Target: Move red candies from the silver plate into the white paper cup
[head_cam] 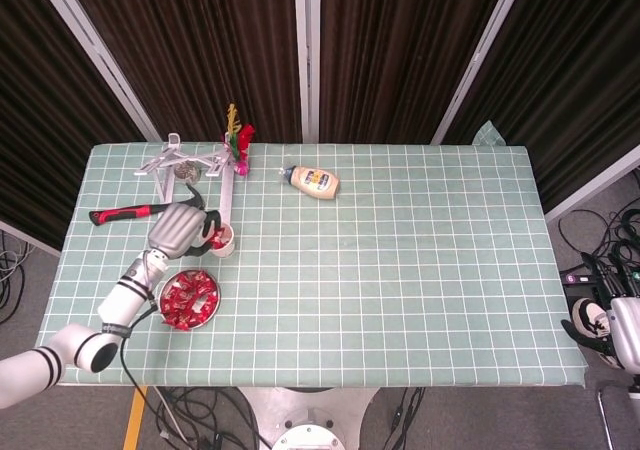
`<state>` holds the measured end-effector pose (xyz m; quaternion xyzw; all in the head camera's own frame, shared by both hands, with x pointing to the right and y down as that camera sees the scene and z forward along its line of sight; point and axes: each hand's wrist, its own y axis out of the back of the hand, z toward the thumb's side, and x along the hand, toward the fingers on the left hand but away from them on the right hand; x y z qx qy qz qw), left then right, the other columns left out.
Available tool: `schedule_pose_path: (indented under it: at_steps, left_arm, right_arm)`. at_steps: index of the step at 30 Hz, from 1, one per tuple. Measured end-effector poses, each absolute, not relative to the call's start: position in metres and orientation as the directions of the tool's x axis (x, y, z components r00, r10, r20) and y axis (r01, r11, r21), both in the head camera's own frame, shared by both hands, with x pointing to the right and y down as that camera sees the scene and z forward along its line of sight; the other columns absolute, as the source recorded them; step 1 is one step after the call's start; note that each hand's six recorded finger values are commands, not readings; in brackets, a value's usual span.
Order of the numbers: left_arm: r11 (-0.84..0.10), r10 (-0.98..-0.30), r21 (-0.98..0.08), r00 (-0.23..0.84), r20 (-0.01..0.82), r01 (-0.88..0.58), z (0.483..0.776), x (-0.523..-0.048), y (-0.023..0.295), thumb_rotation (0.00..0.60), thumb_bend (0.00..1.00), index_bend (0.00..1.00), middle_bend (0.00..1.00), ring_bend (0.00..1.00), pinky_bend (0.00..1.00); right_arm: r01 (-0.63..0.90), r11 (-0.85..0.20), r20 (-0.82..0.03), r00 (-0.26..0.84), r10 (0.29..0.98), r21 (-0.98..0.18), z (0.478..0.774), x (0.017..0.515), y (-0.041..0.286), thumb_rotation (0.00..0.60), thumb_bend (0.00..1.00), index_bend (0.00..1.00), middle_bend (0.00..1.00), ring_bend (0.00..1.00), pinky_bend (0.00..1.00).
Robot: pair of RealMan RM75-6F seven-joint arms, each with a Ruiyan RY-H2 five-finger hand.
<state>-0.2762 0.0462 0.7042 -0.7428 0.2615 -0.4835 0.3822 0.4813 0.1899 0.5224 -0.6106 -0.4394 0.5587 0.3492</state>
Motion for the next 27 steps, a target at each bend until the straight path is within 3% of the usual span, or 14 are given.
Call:
schedule_pose_path:
  at_steps: [9,14,21,27]
  left_arm:
    - [-0.568,-0.746,-0.819,0.368,0.554,0.082,0.721,-0.274,0.044,0.600,0.44,0.50,0.59,0.95,1.00]
    - [-0.566,-0.747,-0.820,0.367,0.554,0.085,0.722,-0.272,0.046,0.600,0.36,0.43,0.54,0.95,1.00]
    - [-0.547,-0.770,-0.835,0.353,0.531,0.063,0.716,-0.276,0.045,0.600,0.29,0.41,0.50,0.95,1.00]
    - [-0.520,-0.804,-0.854,0.336,0.492,0.005,0.693,-0.294,0.055,0.600,0.24,0.42,0.50,0.95,1.00]
  right_arm:
    - [0.147,-0.371,-0.378,-0.020,0.926,-0.917,0.523,0.485,0.190,0.600,0.10,0.08,0.15,0.01,0.22]
    - [0.149,-0.371,-0.378,-0.018,0.926,-0.917,0.523,0.484,0.190,0.600,0.10,0.08,0.15,0.01,0.22]
    - [0.148,-0.367,-0.374,-0.019,0.927,-0.918,0.522,0.485,0.190,0.600,0.10,0.08,0.15,0.01,0.22]
    - [0.147,-0.371,-0.376,-0.009,0.927,-0.917,0.523,0.483,0.189,0.600,0.10,0.08,0.15,0.01,0.22]
